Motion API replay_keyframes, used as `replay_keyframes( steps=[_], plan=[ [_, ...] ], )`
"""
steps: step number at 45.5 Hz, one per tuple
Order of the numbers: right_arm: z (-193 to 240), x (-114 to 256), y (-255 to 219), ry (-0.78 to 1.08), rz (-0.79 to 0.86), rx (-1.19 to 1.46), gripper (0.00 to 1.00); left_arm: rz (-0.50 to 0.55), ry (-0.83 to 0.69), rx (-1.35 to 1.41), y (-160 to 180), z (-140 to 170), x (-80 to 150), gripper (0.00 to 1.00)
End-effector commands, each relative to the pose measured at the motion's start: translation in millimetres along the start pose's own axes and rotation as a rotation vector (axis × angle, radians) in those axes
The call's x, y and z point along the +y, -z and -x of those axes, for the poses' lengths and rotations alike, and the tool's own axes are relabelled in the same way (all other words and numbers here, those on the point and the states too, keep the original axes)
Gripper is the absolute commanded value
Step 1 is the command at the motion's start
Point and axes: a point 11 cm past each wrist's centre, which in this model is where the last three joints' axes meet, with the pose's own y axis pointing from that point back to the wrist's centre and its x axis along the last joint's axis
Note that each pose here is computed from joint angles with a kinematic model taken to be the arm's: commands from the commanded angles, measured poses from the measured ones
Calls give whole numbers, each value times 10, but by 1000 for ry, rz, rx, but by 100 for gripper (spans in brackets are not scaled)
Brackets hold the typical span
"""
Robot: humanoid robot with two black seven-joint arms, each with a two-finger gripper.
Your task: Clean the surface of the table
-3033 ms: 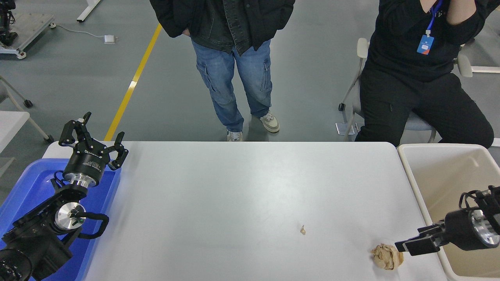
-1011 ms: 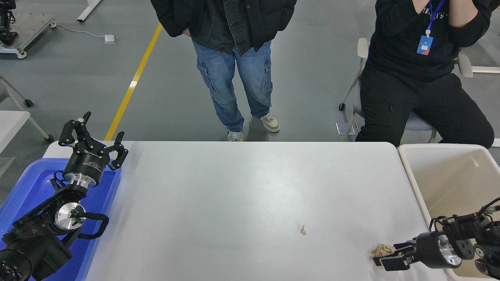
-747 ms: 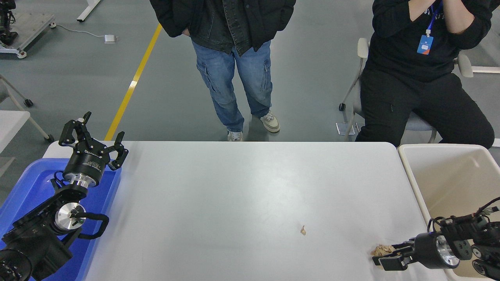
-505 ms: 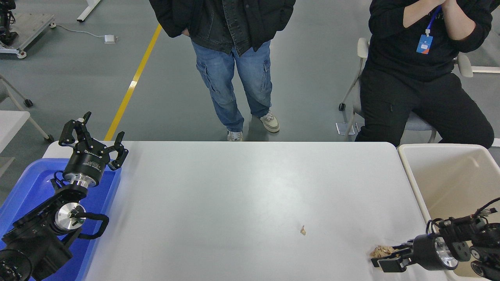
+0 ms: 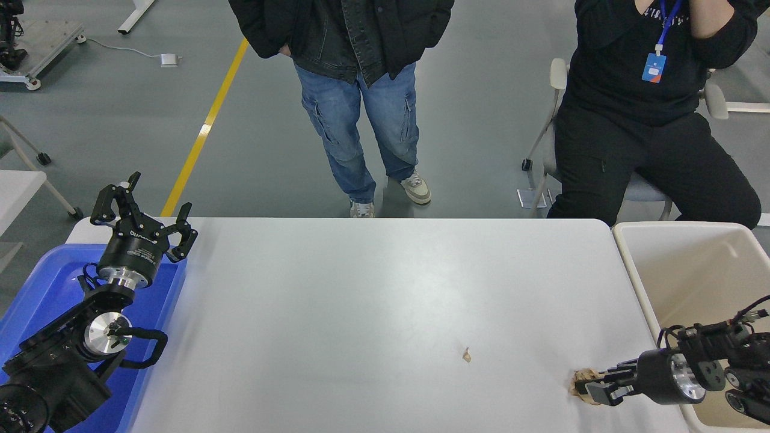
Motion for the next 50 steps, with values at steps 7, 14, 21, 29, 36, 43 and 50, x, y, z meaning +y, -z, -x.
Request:
replay_keyframes(
  steps=[7, 14, 21, 29, 36, 43, 50],
  plan=[
    [-227, 94, 11, -74, -45, 20, 0, 0, 0, 1, 6, 4, 0, 100],
    [-535, 293, 58, -171, -96, 27, 0, 0, 0, 0, 0, 0, 0, 100],
    [-1002, 574, 141, -299, -136, 51, 0, 0, 0, 0, 0, 0, 0, 100],
    [-1622, 949, 173, -467, -147, 44, 0, 0, 0, 1, 6, 4, 0, 100],
    [-2065, 1298, 183, -617, -153, 9, 0, 0, 0, 1, 6, 4, 0, 100],
    [-2404, 1679, 190, -744, -150, -2, 0, 0, 0, 0, 0, 0, 0, 100],
    [-2592, 2006, 154, -840, -133, -13, 0, 0, 0, 0, 0, 0, 0, 100]
  ],
)
